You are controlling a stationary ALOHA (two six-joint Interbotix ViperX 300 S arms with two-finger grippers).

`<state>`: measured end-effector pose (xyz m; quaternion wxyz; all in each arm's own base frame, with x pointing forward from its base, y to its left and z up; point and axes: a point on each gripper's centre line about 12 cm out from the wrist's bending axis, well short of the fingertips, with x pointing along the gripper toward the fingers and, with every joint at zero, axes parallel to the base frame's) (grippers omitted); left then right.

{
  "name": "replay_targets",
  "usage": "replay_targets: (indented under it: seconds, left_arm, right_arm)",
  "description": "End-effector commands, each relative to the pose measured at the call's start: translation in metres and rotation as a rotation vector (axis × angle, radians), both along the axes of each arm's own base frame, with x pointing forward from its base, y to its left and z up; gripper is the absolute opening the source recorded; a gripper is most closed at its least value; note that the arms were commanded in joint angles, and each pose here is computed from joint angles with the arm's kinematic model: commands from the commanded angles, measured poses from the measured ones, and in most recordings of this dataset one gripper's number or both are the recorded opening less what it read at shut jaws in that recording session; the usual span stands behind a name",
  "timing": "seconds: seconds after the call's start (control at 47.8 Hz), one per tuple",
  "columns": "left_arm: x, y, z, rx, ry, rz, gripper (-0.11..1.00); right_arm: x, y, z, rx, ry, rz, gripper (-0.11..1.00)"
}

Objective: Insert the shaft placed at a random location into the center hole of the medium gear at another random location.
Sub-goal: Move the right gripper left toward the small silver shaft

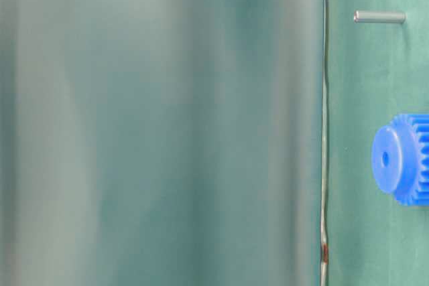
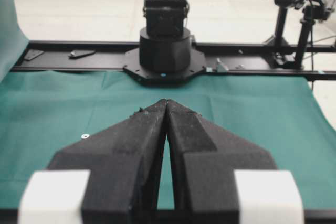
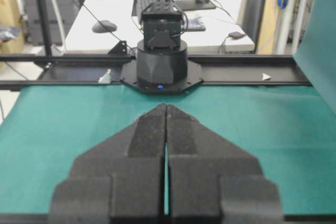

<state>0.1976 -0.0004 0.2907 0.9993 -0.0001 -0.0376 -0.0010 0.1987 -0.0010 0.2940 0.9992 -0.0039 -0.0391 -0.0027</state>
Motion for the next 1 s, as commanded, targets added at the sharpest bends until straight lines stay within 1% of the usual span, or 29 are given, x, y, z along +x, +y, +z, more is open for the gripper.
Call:
replay_targets:
  seconds: [0.0, 0.167, 0.293, 0.46, 0.502, 0.544, 0.586, 0.711, 0.774, 0.837, 0.879, 0.941, 0.983]
  left_arm:
    - [0.004, -0.001, 0.009, 0.0, -0.005, -0.006, 0.0]
    - [0.004, -0.001, 0.007, -0.014, 0.015, -0.006, 0.0]
    - [0.003, -0.001, 0.008, -0.014, 0.012, -0.007, 0.0]
    - [0.004, -0.001, 0.008, -0.015, 0.014, -0.006, 0.0]
    - [0.004, -0.001, 0.008, -0.014, 0.014, -0.007, 0.0]
    - [0.004, -0.001, 0.007, -0.014, 0.017, -0.005, 0.0]
    - [0.004, -0.001, 0.008, -0.014, 0.014, -0.007, 0.0]
    - [0.004, -0.001, 0.007, -0.014, 0.015, -0.007, 0.0]
    - [0.003, -0.001, 0.007, -0.014, 0.014, -0.007, 0.0]
    - [0.003, -0.001, 0.007, -0.014, 0.014, -0.007, 0.0]
    - [0.004, -0.001, 0.007, -0.014, 0.015, -0.007, 0.0]
    - [0.003, -0.001, 0.007, -0.014, 0.014, -0.007, 0.0]
    - [0.003, -0.001, 0.007, -0.014, 0.014, -0.007, 0.0]
  right_arm:
    - [0.003, -0.001, 0.004, -0.003, -0.008, -0.005, 0.01]
    - [0.009, -0.005, 0.0, 0.001, 0.063, -0.022, 0.01]
    - [0.013, -0.009, -0.003, 0.001, 0.081, -0.044, 0.01]
    - [0.021, -0.023, -0.019, 0.007, 0.144, -0.106, 0.01]
    - [0.024, -0.028, -0.024, 0.008, 0.163, -0.122, 0.03]
    - [0.027, -0.031, -0.029, 0.01, 0.179, -0.136, 0.08]
    - [0.032, -0.036, -0.036, 0.013, 0.201, -0.153, 0.16]
    - [0.044, -0.049, -0.056, 0.016, 0.262, -0.196, 0.53]
    - [0.05, -0.054, -0.068, 0.009, 0.287, -0.211, 0.71]
    - [0.057, -0.06, -0.082, 0.0, 0.313, -0.225, 0.87]
    - [0.062, -0.064, -0.09, -0.002, 0.329, -0.234, 0.87]
    - [0.067, -0.069, -0.102, 0.003, 0.358, -0.247, 0.81]
    - [0.07, -0.072, -0.11, 0.007, 0.378, -0.254, 0.79]
